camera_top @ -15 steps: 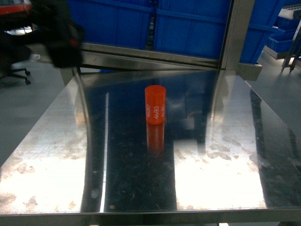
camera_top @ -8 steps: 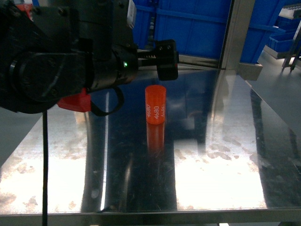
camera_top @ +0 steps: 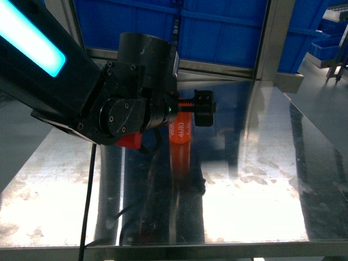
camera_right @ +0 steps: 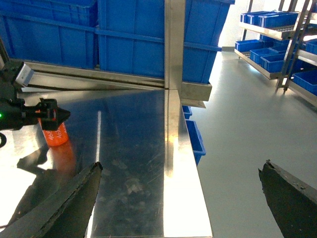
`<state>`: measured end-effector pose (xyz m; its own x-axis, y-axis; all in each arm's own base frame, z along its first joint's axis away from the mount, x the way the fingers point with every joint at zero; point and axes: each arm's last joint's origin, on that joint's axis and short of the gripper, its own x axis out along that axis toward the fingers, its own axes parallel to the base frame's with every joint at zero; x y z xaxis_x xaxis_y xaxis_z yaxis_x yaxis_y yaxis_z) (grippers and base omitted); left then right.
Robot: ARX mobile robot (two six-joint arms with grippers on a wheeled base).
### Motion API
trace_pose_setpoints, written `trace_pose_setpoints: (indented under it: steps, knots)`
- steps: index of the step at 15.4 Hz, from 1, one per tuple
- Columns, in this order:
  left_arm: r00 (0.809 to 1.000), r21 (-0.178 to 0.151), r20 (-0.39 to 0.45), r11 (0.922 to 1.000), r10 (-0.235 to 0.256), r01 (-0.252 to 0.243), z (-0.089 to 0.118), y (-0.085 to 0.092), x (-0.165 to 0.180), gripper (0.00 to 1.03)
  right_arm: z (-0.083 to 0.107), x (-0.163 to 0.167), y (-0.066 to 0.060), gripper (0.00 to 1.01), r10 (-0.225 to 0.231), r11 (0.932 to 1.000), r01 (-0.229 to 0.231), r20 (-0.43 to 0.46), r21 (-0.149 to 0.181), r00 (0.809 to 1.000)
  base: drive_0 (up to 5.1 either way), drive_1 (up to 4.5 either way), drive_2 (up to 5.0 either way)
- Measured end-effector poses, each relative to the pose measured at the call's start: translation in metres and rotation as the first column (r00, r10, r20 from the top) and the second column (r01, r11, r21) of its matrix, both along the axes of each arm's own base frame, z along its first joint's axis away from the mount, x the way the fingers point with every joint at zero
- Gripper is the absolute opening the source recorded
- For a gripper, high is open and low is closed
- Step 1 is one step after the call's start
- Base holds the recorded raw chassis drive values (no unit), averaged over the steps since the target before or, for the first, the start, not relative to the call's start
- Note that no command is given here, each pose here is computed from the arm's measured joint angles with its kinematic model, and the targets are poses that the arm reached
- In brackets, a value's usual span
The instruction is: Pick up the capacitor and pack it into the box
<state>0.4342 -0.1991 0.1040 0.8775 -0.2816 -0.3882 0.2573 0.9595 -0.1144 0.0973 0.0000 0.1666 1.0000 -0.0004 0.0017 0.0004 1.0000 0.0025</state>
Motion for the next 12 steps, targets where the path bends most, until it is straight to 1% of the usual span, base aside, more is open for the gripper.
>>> trace_pose_setpoints:
  steps: [2,3,4,5,6,7,8,9,10,11,12]
  knots:
    - [0.999,0.024,-0.036,0.9997,0.009,-0.008,-0.017,0.000,0.001,0.98,0.000,0.000,0.000,0.98,0.000,1.0000,0.000,0.000,0.000,1.000,0.0,0.00,0.0]
    - [0.999,0.028,-0.041,0.9995,0.013,-0.012,-0.020,0.000,0.002,0.98,0.000,0.000,0.000,0.98,0.000,1.0000,0.000,0.000,0.000,1.000,0.0,0.00,0.0]
    - [0.999,0.038,-0.051,0.9992,0.016,-0.014,-0.021,0.000,0.003,0.89,0.000,0.000,0.000,0.98,0.000,1.0000,0.000,0.000,0.000,1.000,0.0,0.00,0.0]
    - [0.998,0.042,-0.062,0.9991,0.014,-0.011,-0.021,0.000,0.003,0.77,0.000,0.000,0.000,0.98,0.000,1.0000,0.000,0.000,0.000,1.000,0.0,0.00,0.0]
    - [0.998,0.039,-0.067,0.9992,0.007,-0.004,-0.021,0.000,0.002,0.61,0.000,0.000,0.000,0.98,0.000,1.0000,0.000,0.000,0.000,1.000,0.0,0.00,0.0]
    - [0.998,0.039,-0.068,0.9992,0.009,-0.006,-0.021,0.002,0.003,0.49,0.000,0.000,0.000,0.98,0.000,1.0000,0.000,0.000,0.000,1.000,0.0,0.00,0.0]
    - [0.998,0.037,-0.066,0.9993,0.013,-0.011,-0.020,0.005,0.002,0.46,0.000,0.000,0.000,0.98,0.000,1.0000,0.000,0.000,0.000,1.000,0.0,0.00,0.0]
    - [0.997,0.023,-0.066,0.9994,0.025,-0.024,-0.014,0.012,-0.005,0.46,0.000,0.000,0.000,0.98,0.000,1.0000,0.000,0.000,0.000,1.000,0.0,0.00,0.0]
    - [0.999,0.001,-0.026,0.9991,0.043,-0.043,0.002,0.024,-0.013,0.46,0.000,0.000,0.000,0.98,0.000,1.0000,0.000,0.000,0.000,1.000,0.0,0.00,0.0]
    - [0.998,-0.015,0.013,0.9980,0.061,-0.061,0.015,0.032,-0.018,0.46,0.000,0.000,0.000,0.98,0.000,1.0000,0.000,0.000,0.000,1.000,0.0,0.00,0.0]
    - [0.991,-0.044,0.092,0.9948,0.096,-0.092,0.039,0.047,-0.028,0.46,0.000,0.000,0.000,0.98,0.000,1.0000,0.000,0.000,0.000,1.000,0.0,0.00,0.0]
